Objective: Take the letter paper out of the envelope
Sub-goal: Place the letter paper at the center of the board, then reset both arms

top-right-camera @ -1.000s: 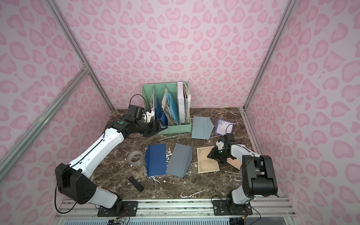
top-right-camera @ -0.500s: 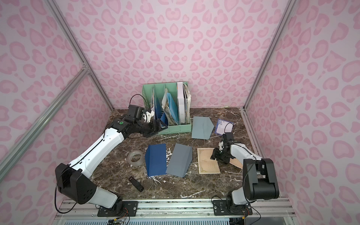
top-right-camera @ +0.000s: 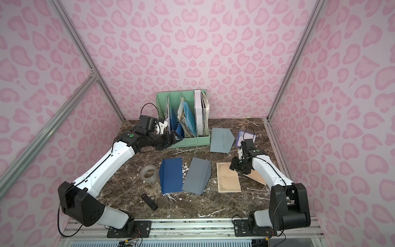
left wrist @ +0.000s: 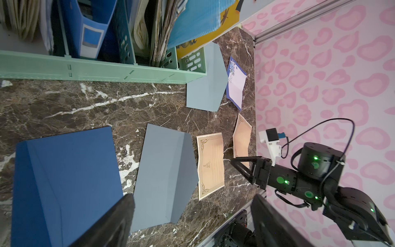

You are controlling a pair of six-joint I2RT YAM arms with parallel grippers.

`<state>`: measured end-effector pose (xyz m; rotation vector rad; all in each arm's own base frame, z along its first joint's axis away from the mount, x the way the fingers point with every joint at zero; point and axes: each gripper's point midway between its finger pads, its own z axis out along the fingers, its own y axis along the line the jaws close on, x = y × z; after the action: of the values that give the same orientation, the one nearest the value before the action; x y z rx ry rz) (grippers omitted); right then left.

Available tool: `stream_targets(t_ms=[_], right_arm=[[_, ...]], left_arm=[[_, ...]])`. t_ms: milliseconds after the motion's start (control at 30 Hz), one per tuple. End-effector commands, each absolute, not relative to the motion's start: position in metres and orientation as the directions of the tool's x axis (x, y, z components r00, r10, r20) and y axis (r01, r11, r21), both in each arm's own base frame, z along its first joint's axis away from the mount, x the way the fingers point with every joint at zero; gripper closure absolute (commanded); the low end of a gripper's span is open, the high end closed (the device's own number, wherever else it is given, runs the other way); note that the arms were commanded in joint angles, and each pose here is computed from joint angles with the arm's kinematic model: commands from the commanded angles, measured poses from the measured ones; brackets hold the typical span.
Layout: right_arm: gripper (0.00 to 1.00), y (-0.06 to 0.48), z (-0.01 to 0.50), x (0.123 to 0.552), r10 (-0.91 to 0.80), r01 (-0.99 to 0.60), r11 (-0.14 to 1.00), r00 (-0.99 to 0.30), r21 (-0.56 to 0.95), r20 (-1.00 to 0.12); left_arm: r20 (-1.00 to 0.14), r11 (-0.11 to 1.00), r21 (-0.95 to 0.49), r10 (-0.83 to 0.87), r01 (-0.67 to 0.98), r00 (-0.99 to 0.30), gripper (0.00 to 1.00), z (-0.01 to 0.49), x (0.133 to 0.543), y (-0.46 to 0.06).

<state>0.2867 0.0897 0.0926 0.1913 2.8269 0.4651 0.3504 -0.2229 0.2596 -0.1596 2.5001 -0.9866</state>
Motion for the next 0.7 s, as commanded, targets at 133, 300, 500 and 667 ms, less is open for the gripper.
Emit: stream_targets(t_ms=[133,300,500,667], right_arm=[[0.41,0.072,0.19,0.341,0.236,0.085,0.956,-0.79,0.28,-0.565],[0.02,0.046,0.264,0.362,0.271,0.131,0.962,-0.576,0.24,-0.771],[0.02,0.026,0.302,0.382,0.288,0.201,0.954,-0.427,0.22,-0.857],[0.02,0.001,0.298,0.399,0.339,0.363,0.909,-0.361,0.204,-0.869]], left_arm=[[-0.46,0.808,-0.589,-0.328,0.007,-0.825,0.13,0.275,0.349,-0.191],[-0.587,0.854,-0.517,-0.41,-0.066,-0.698,0.01,0.298,0.34,-0.147],[-0.619,0.855,-0.511,-0.438,-0.089,-0.652,0.01,0.307,0.333,-0.127],[-0.668,0.897,-0.337,-0.442,-0.286,-0.599,0.01,0.301,0.332,-0.081]])
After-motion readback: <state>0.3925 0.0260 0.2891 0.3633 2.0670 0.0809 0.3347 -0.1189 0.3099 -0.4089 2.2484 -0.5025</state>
